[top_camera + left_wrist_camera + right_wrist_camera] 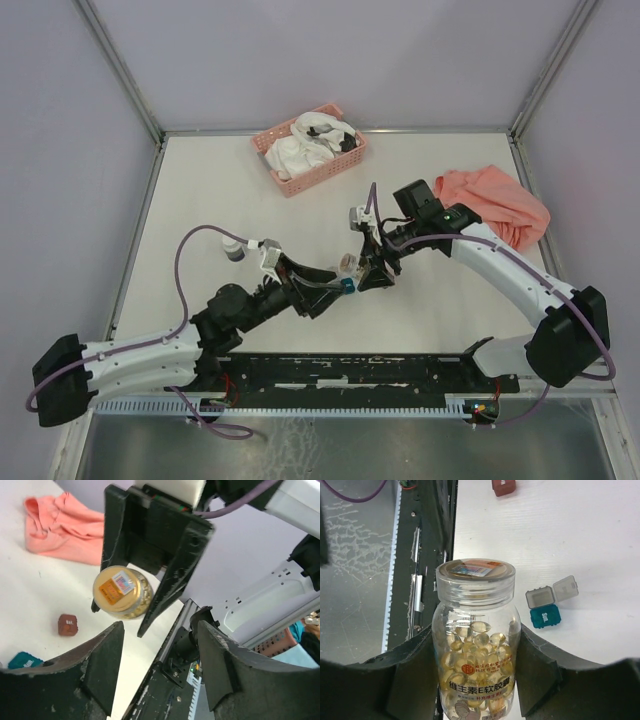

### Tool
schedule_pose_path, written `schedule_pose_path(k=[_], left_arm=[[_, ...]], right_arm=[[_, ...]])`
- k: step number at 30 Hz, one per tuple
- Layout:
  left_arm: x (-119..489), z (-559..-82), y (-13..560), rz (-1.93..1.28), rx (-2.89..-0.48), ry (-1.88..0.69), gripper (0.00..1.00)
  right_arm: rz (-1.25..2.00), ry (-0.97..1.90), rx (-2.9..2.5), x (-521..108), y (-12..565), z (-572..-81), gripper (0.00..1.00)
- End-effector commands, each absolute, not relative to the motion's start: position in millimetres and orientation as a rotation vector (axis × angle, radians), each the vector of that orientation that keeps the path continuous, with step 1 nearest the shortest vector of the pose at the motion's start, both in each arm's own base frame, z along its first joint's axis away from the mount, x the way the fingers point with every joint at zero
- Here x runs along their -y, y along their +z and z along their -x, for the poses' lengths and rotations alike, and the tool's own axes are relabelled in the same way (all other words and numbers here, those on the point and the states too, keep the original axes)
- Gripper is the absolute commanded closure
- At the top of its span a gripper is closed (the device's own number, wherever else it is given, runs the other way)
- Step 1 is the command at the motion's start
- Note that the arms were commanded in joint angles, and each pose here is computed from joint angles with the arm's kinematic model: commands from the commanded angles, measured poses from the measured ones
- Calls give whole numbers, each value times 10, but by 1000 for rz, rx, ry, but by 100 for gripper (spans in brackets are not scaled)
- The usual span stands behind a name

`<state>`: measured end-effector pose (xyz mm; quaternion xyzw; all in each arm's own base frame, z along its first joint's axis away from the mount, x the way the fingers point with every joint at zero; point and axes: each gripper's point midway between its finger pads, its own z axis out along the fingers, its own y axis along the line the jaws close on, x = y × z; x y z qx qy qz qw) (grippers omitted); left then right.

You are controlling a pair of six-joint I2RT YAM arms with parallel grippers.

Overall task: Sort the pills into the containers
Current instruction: Unscrew the lid of the pill bottle.

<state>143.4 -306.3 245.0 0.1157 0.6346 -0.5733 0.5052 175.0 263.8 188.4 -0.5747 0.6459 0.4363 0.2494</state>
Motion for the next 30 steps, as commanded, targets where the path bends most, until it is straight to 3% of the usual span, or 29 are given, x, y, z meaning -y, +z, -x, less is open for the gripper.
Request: schedule_pose_path(k=[1, 9, 13, 18, 26, 30], left_arm=[[2967, -1197, 2480, -535, -1434, -1314, 26], [2738, -1210, 2655, -766, -1016, -985, 0], [2873, -1252, 2764, -906, -863, -846, 1], [3080, -1256, 2823, -1050, -804, -896, 1], [3213, -1383, 2773, -1124, -861, -990, 0], [3314, -1396, 2751, -1173, -875, -1040, 7]], right_arm=[[1602, 1162, -1622, -2654, 2104, -1779, 98], [1697, 1204, -1519, -2601, 2129, -1613, 98], [1738, 1191, -1494, -2568, 2084, -1582, 98], [1766, 1185, -1483, -2545, 2058, -1568, 98], [1779, 1184, -1477, -2538, 2053, -1561, 98], [1781, 1184, -1474, -2534, 2059, -1554, 98]])
